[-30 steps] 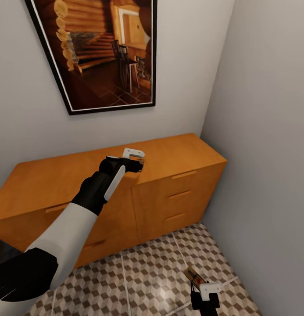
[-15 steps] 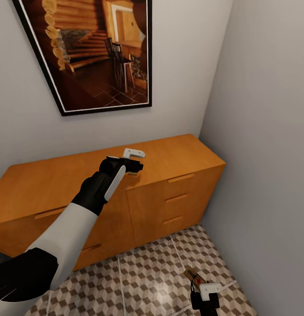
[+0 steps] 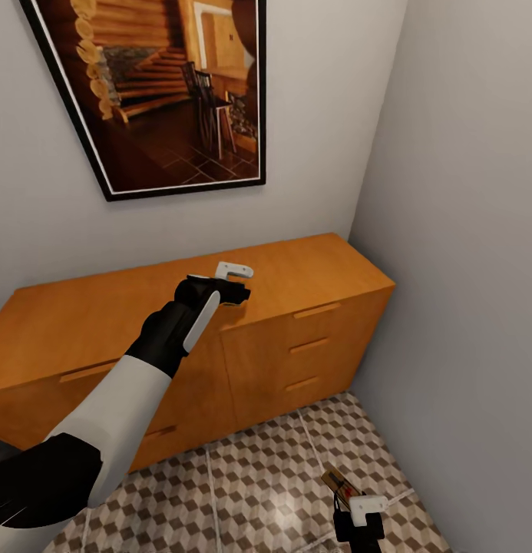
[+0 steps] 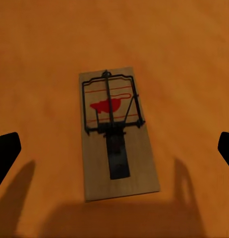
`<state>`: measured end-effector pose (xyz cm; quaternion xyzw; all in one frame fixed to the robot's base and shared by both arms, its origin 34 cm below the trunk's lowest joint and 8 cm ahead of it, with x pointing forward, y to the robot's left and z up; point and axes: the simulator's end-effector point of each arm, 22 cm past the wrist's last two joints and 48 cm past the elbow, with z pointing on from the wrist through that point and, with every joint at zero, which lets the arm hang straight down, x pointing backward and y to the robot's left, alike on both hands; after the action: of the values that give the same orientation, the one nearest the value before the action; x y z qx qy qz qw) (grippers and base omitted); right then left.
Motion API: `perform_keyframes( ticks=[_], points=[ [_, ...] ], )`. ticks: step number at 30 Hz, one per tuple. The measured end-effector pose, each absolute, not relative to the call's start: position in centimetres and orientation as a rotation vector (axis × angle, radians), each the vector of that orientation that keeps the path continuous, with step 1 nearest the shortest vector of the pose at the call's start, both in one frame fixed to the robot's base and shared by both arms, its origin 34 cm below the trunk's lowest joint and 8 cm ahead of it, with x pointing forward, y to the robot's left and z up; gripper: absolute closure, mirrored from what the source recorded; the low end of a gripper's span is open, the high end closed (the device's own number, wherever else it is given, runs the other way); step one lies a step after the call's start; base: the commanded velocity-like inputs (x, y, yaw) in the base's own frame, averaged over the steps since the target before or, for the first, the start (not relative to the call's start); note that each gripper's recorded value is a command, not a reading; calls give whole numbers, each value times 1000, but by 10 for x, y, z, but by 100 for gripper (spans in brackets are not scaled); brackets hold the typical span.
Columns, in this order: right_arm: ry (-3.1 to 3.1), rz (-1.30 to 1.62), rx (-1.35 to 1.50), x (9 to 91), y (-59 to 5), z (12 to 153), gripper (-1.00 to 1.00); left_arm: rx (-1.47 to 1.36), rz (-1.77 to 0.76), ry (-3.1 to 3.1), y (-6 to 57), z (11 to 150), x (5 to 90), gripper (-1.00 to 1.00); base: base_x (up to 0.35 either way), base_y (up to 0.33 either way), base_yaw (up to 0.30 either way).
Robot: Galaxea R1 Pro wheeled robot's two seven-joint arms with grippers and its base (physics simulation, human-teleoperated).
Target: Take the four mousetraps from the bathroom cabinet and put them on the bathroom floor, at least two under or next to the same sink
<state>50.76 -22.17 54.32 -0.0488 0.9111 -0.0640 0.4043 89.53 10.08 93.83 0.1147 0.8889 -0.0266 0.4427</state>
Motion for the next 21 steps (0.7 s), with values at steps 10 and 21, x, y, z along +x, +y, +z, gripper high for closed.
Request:
perform_keyframes(
  ticks=[10,21],
  points=[
    [2316,-161,-125,502,-222,538,100,285,-62,2241,103,917,895,-100,0,0,0],
    [2325,-161,-126,499,-222,534,100,285,-63,2253,103,909,895,-100,37,0,0]
  ],
)
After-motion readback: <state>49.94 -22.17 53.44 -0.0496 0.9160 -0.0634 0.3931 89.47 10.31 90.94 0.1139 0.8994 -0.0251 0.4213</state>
